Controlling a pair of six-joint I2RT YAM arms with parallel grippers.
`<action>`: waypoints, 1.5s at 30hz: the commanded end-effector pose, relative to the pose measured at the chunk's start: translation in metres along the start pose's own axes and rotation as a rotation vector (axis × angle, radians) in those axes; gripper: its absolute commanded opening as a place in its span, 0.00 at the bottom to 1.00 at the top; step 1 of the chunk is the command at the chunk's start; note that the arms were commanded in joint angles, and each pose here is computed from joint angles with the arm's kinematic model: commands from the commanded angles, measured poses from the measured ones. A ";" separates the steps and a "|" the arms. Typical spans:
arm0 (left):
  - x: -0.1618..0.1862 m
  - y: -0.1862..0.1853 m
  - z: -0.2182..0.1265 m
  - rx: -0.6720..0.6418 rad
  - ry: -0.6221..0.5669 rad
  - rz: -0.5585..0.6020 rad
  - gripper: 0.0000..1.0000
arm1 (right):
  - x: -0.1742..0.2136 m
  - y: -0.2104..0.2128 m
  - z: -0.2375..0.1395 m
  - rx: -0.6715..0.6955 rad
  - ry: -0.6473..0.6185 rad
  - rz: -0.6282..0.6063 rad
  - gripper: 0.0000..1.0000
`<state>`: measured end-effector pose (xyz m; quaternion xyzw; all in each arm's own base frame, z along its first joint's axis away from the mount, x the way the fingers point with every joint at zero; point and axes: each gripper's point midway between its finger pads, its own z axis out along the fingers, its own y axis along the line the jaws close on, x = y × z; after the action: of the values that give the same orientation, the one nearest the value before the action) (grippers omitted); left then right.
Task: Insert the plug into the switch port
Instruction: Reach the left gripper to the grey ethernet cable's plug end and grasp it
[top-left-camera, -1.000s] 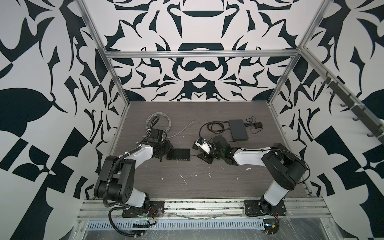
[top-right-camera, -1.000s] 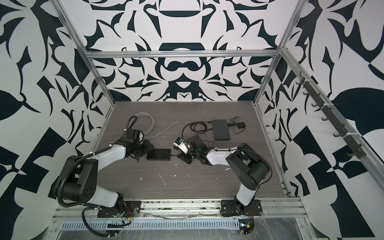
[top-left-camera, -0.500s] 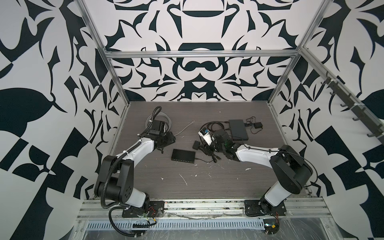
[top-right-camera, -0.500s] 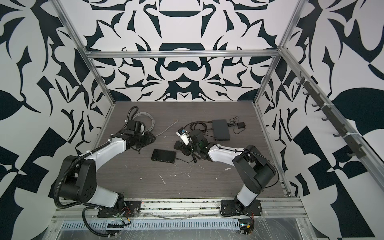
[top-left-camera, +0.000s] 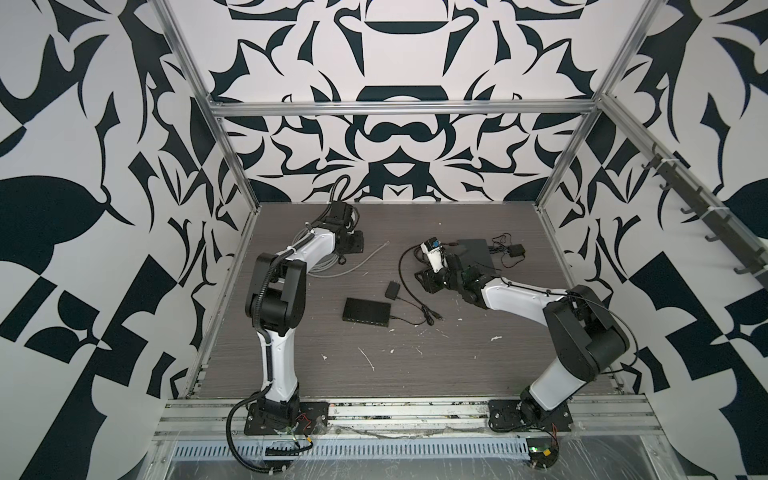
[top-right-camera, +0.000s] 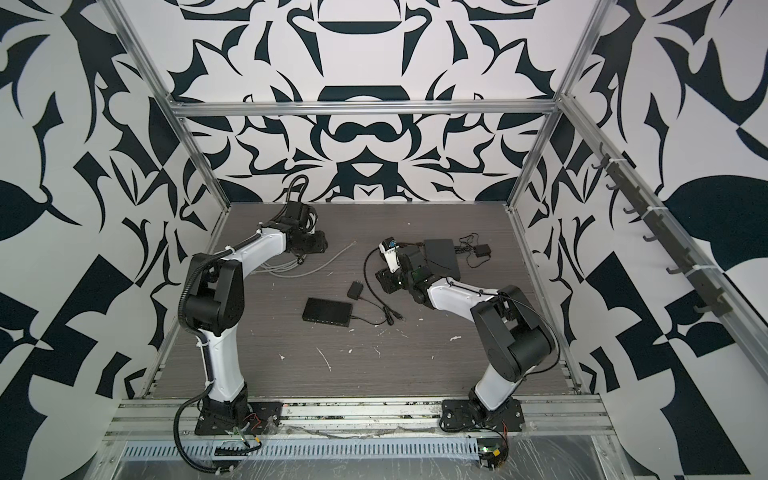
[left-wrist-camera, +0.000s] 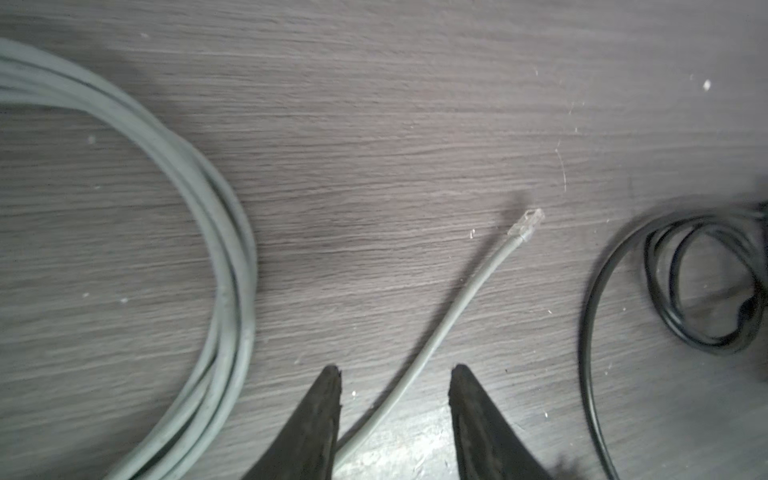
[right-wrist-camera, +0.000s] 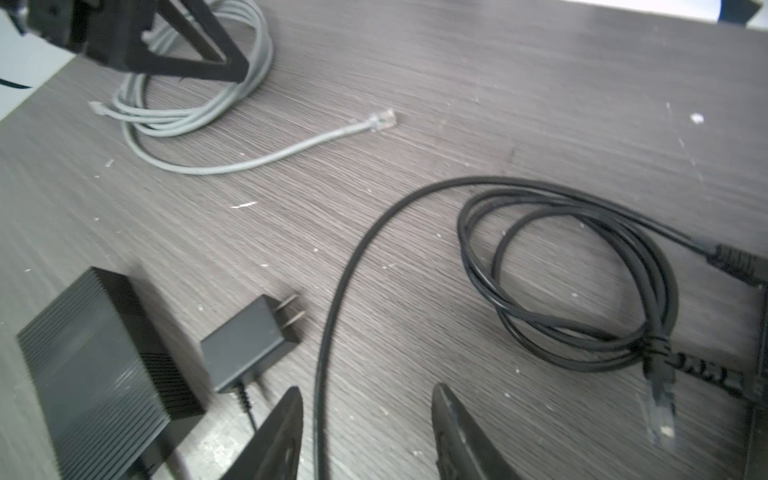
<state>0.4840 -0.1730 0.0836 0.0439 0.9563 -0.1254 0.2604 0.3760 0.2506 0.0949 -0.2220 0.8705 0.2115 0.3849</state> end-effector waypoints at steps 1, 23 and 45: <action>0.012 0.027 -0.016 -0.137 0.052 0.028 0.48 | -0.014 0.009 0.001 -0.046 -0.012 0.014 0.53; 0.043 0.177 -0.041 -0.348 -0.106 -0.484 0.52 | -0.017 0.051 0.002 -0.247 -0.016 -0.063 0.51; -0.012 -0.032 0.054 -0.023 0.023 0.071 0.52 | -0.017 -0.002 -0.017 -0.020 -0.003 0.061 0.51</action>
<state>0.5177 -0.2252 0.0683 0.0736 0.9477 -0.1088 0.2910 0.3761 0.2489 0.0957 -0.2093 0.8808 0.2347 0.3540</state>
